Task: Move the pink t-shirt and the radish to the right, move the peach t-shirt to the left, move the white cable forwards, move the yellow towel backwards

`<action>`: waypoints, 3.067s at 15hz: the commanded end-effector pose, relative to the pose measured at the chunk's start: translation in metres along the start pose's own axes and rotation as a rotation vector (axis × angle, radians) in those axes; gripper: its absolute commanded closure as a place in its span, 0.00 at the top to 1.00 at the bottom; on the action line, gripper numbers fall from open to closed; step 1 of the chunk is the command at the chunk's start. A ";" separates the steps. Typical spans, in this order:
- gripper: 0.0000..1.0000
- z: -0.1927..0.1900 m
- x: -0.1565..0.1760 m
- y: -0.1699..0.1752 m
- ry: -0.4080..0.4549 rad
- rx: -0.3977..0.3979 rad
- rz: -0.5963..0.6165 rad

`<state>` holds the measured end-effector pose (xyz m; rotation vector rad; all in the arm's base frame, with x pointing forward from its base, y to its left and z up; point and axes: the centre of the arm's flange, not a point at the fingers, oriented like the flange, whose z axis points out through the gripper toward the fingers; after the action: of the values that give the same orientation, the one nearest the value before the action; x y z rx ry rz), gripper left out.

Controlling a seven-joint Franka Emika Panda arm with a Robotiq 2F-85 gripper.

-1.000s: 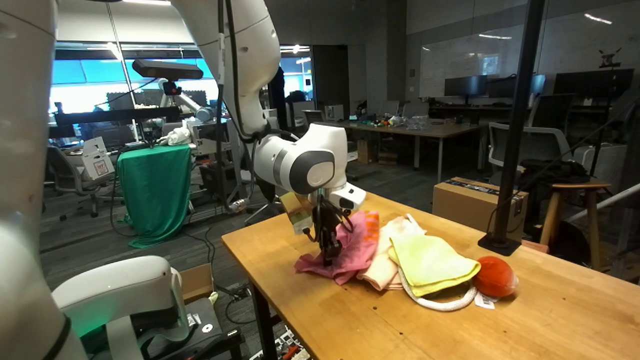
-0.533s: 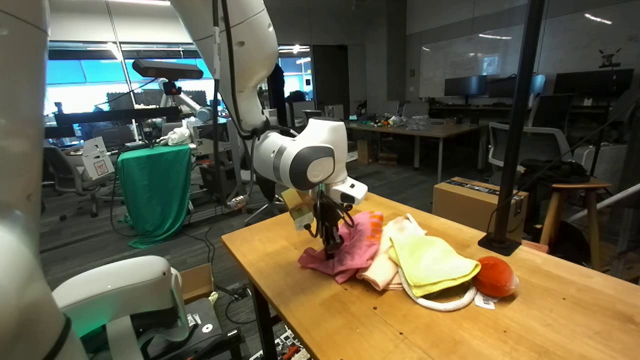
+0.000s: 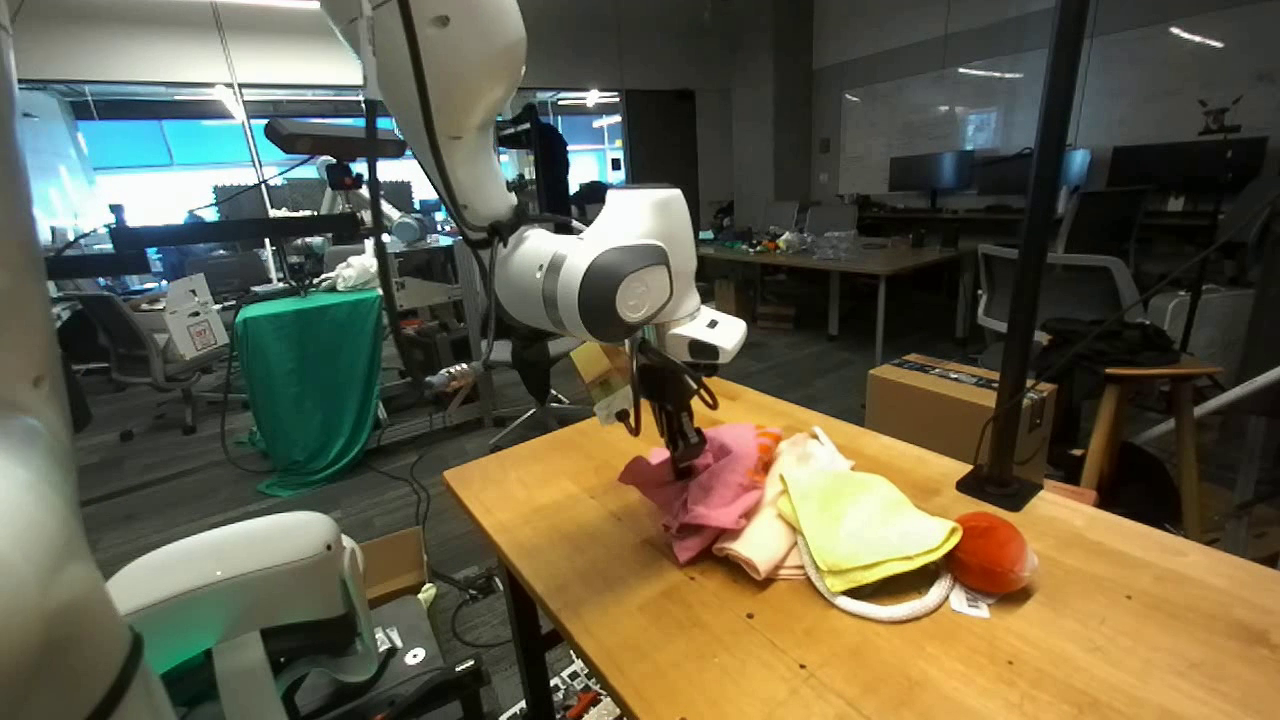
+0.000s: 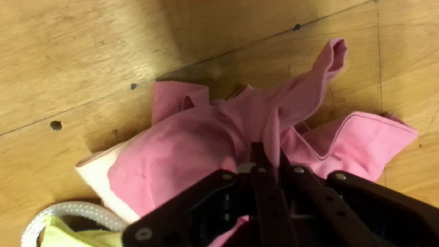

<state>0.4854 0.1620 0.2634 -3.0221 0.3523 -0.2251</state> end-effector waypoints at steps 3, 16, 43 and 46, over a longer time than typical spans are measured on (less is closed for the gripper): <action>0.07 -0.070 0.007 0.006 0.140 0.017 0.034; 0.07 -0.198 0.026 0.047 0.384 0.111 0.171; 0.07 -0.245 0.026 0.237 0.485 0.018 0.802; 0.07 -0.242 0.028 0.259 0.485 -0.006 0.876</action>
<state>0.4263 -0.1013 0.4742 -2.5059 1.5096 -0.8238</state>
